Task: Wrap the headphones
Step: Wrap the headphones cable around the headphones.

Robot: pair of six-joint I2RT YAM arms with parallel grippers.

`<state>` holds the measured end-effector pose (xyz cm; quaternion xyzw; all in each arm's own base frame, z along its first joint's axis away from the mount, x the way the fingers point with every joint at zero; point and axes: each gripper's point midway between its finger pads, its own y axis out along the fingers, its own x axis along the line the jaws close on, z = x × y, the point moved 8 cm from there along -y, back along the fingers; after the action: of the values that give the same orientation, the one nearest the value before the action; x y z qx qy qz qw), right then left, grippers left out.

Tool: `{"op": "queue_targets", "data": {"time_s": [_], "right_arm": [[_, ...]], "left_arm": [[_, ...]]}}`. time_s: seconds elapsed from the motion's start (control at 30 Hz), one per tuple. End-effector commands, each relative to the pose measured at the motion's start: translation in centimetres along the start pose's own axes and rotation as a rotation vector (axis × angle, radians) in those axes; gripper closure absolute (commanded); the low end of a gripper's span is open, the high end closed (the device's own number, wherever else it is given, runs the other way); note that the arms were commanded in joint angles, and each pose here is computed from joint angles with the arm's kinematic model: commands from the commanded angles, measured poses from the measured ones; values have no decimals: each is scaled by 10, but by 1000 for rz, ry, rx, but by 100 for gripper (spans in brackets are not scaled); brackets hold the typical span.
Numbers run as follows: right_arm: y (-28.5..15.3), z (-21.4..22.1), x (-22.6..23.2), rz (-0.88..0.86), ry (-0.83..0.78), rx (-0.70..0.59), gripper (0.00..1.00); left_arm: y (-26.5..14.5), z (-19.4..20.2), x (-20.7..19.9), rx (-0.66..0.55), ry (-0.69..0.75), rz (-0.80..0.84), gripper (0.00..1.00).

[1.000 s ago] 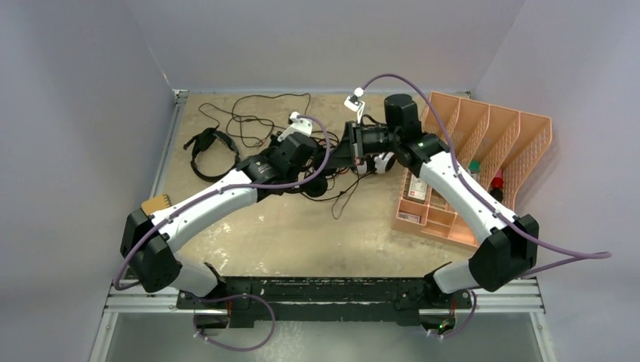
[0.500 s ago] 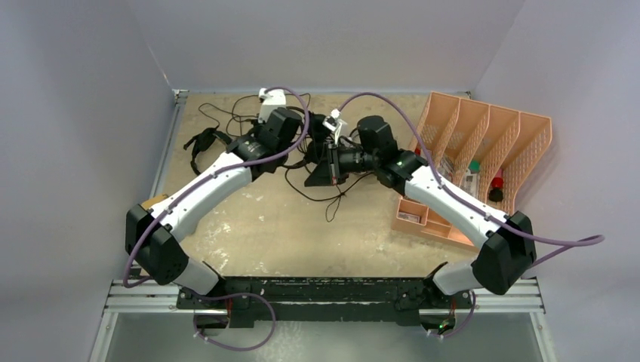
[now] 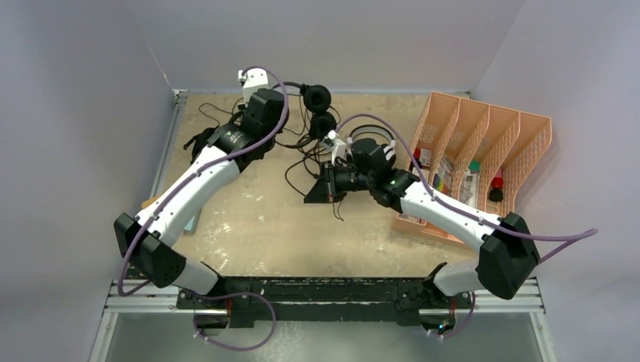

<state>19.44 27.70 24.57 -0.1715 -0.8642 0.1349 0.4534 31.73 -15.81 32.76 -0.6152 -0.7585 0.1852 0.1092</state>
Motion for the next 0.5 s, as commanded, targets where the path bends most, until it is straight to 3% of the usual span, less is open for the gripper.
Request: {"op": "queue_targets", "data": {"time_s": [0.0, 0.47], "right_arm": [[-3, -5, 7, -33, -37, -80, 100], [-2, 12, -4, -64, -33, -83, 100]], "left_arm": [[-29, -55, -3, -127, -191, 141, 100], [-62, -86, 1, -139, -295, 353, 100]]}}
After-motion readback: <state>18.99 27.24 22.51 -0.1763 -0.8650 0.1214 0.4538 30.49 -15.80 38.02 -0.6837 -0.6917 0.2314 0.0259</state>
